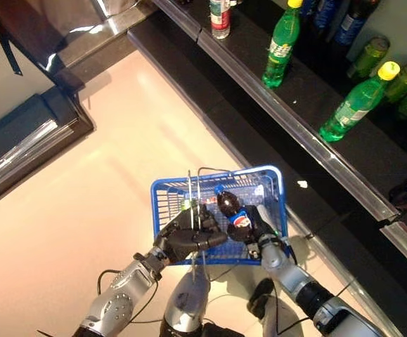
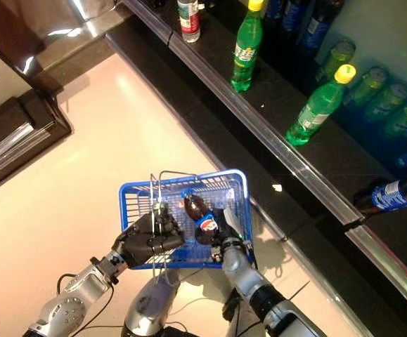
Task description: Pick up the drink and place into the basket.
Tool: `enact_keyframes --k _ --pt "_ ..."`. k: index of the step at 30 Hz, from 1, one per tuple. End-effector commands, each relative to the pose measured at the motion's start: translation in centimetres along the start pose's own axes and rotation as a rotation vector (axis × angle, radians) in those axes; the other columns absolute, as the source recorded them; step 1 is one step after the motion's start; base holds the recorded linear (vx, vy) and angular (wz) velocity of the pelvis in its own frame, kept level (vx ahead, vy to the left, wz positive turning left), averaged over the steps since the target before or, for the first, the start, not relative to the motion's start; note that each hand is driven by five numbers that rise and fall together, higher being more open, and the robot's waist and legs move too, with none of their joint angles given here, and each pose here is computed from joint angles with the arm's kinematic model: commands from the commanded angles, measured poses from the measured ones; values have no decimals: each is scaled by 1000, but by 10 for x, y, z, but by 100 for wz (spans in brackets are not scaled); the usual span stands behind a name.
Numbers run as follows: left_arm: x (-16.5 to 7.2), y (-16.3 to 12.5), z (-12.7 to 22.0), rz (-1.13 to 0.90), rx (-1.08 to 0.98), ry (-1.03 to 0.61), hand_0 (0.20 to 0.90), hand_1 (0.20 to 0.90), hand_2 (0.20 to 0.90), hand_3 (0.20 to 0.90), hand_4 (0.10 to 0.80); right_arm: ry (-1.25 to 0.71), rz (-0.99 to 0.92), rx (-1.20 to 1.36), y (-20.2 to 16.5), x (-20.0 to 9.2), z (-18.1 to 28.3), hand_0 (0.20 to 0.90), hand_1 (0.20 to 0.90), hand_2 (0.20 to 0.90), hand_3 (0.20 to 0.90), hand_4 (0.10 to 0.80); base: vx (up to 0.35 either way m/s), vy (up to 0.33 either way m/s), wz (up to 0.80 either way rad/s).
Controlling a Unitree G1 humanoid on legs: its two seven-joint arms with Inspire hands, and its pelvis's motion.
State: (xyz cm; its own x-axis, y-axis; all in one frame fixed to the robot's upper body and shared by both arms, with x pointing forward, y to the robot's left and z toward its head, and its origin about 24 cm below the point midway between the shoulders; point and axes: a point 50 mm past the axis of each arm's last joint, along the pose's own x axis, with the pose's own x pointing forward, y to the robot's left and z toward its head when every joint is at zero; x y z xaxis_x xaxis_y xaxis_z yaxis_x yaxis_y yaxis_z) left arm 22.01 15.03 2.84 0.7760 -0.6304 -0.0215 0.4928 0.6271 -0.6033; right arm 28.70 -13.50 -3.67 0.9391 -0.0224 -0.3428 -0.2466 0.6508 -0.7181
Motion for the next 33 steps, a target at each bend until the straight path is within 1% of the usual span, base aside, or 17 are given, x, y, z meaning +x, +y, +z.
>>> enact_keyframes --k 1,5,11,14,17,23,28,29,30,31,33 --pt "13 -101 84 -609 180 -409 300 300 300 200 100 -169 -58 -179 -17 14 43 300 300 300 200 100 -14 -36 6" --pt "14 -105 87 -634 207 -389 300 300 300 200 100 -131 -88 -307 -38 26 44 300 300 300 200 100 9 -40 4" --pt "17 -114 92 -671 246 -355 300 300 300 200 100 -45 -149 -282 -71 42 52 300 300 300 200 100 32 -37 6" --pt "19 -117 95 -683 256 -344 300 300 300 200 100 1 -147 -283 -83 47 51 300 300 300 200 100 24 -10 9" --pt "21 -117 97 -690 253 -336 300 300 300 200 100 57 -136 -284 -86 50 42 300 300 300 200 100 18 0 3" --pt "21 -121 97 -709 260 -337 300 300 300 200 100 244 -79 -331 -85 50 16 300 300 300 200 100 1 6 9" --pt "23 -124 97 -715 266 -334 300 300 300 200 100 311 -80 -300 -79 48 6 307 307 307 208 108 -7 -5 5" --pt "24 -125 98 -716 268 -336 300 300 300 200 100 311 -90 -287 -78 48 6 582 582 582 529 429 -14 -10 5" --pt "24 -125 98 -718 268 -337 300 300 300 200 100 310 -97 -271 -78 48 6 582 582 582 529 429 -17 -11 6" --pt "24 -126 98 -719 268 -337 300 300 300 200 100 309 -103 -252 -78 48 7 900 900 900 900 800 -15 -9 4" --pt "24 -126 99 -717 269 -338 300 300 300 200 100 300 -111 -216 -78 49 9 900 900 900 900 800 0 0 0"
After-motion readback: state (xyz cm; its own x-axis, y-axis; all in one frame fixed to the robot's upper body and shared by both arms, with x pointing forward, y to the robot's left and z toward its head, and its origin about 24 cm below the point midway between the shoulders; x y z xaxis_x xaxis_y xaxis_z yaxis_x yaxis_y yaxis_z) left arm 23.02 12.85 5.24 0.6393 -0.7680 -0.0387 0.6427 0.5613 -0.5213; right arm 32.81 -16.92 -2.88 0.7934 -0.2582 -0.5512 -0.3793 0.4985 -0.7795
